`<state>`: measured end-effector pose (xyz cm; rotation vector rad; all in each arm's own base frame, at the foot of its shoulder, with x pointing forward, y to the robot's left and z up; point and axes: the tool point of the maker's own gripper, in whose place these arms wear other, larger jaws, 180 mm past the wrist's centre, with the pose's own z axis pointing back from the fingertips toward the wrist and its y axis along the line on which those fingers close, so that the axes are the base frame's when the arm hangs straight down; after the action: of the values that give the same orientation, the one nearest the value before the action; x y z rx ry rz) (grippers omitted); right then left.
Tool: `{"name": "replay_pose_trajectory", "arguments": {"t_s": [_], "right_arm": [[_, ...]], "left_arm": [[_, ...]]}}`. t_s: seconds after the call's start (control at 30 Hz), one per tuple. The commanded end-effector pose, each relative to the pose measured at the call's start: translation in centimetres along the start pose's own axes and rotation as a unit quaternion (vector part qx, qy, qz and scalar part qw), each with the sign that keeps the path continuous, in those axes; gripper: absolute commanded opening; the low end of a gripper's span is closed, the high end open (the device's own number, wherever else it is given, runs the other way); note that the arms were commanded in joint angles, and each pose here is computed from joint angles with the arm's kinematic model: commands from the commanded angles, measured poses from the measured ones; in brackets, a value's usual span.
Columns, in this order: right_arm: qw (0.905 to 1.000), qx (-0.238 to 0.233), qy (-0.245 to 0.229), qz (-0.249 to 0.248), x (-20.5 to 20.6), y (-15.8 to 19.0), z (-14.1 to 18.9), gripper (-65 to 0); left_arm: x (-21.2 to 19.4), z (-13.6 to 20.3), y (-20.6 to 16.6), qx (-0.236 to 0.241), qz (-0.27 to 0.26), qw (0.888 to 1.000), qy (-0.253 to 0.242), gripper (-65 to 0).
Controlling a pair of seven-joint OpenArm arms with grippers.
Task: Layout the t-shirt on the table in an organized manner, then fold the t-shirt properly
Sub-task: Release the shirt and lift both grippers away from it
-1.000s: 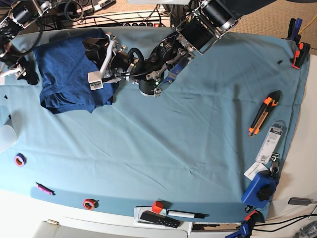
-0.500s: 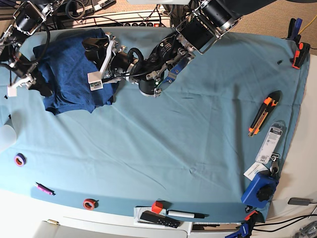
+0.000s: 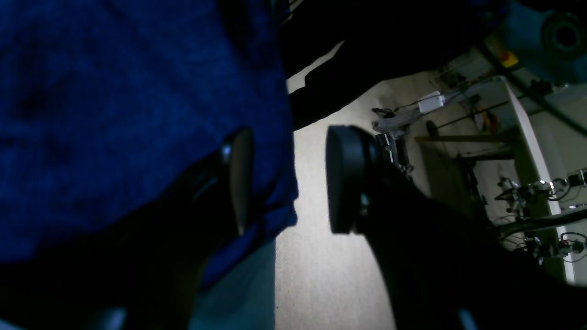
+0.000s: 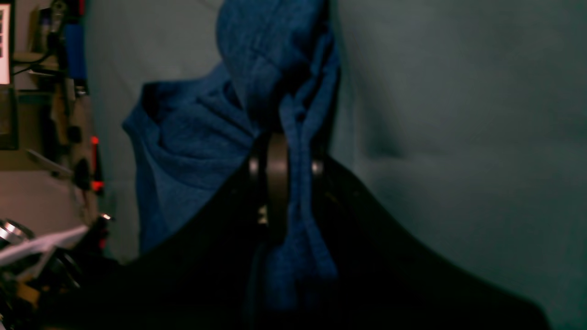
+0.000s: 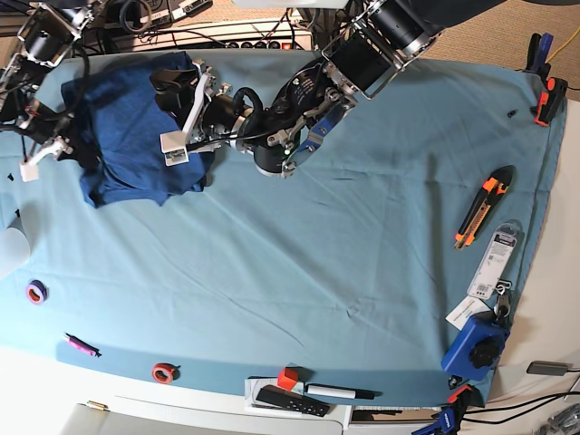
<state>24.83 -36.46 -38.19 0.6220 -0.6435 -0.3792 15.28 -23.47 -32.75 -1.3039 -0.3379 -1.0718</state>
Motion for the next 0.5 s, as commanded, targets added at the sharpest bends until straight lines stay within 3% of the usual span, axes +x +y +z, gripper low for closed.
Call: {"name": "replay_pose_trajectory", "arguments": {"t_s": [0.0,0.23,0.47], "right_arm": [[0.9995,-0.023,-0.009,0.022,2.0,-0.5,1.7,-65.0],[0.9891,-0.128,0.042,0.059,2.5,-4.1,4.9,-65.0],[0.9793,-0.181,0.003,0.09,5.3,-5.6,6.4,-65.0]], "left_arm": [[2.6,-0.1,-1.0,-0.015,-0.02,0.999,-0.031,-38.3],[2.6,-0.1,-1.0,-0.015,-0.02,0.999,-0.031,-38.3],[2.6,-0.1,-1.0,-0.015,-0.02,0.999,-0.031,-38.3]]}}
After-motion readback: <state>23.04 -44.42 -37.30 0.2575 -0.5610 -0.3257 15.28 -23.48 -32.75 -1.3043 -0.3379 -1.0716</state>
